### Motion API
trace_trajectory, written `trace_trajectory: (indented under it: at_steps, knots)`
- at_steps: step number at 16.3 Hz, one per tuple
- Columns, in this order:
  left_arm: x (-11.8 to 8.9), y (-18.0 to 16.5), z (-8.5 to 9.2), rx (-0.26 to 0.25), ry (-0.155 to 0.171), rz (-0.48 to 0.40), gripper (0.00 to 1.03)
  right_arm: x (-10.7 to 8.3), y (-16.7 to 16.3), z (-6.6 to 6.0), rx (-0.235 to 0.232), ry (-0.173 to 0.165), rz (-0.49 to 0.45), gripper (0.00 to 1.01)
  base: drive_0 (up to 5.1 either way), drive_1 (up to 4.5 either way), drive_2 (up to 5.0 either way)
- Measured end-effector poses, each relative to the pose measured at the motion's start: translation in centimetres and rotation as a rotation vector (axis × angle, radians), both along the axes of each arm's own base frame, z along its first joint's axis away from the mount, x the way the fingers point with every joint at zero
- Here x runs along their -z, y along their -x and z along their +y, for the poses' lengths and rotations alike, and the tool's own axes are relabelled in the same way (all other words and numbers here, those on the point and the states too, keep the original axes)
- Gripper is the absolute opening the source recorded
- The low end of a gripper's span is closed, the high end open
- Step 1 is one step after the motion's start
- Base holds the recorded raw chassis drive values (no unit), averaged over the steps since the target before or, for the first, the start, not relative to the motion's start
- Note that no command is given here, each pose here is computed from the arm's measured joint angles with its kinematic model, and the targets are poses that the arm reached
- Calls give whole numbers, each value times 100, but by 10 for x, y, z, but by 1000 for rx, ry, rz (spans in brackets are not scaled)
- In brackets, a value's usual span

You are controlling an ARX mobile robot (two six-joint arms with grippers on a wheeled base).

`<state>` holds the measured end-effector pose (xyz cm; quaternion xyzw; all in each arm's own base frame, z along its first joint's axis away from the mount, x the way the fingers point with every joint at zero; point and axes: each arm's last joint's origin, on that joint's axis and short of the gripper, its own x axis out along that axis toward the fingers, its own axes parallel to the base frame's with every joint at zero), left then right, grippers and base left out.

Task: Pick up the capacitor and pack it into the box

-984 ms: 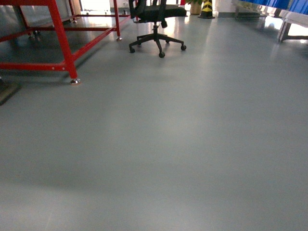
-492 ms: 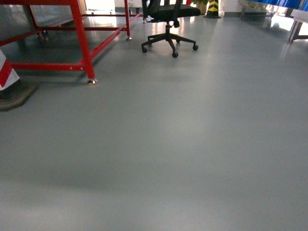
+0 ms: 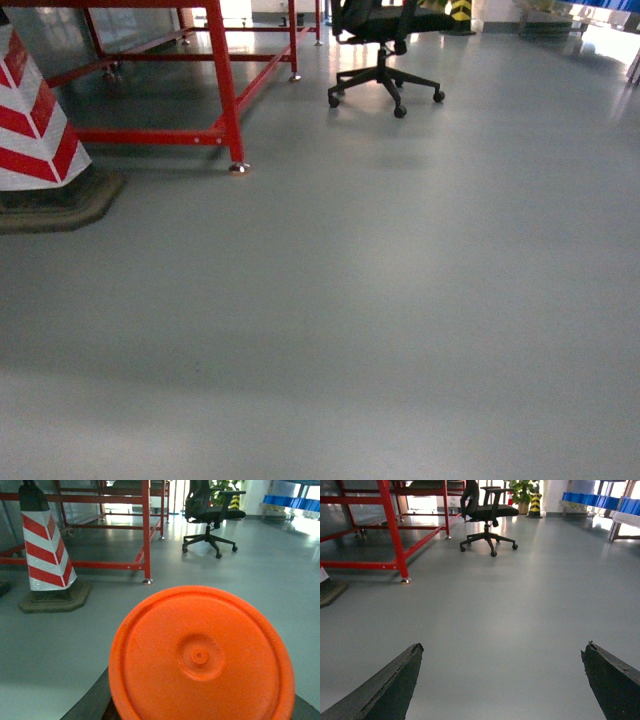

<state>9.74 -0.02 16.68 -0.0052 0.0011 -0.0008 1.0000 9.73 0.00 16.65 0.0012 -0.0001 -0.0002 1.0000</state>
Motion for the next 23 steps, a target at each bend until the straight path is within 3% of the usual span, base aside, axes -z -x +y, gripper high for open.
trace_trajectory:
  at_steps: [23]
  knots:
    - [0, 0, 0, 0, 0, 0, 44, 0, 0, 0, 0, 0, -3, 98, -504, 241, 241]
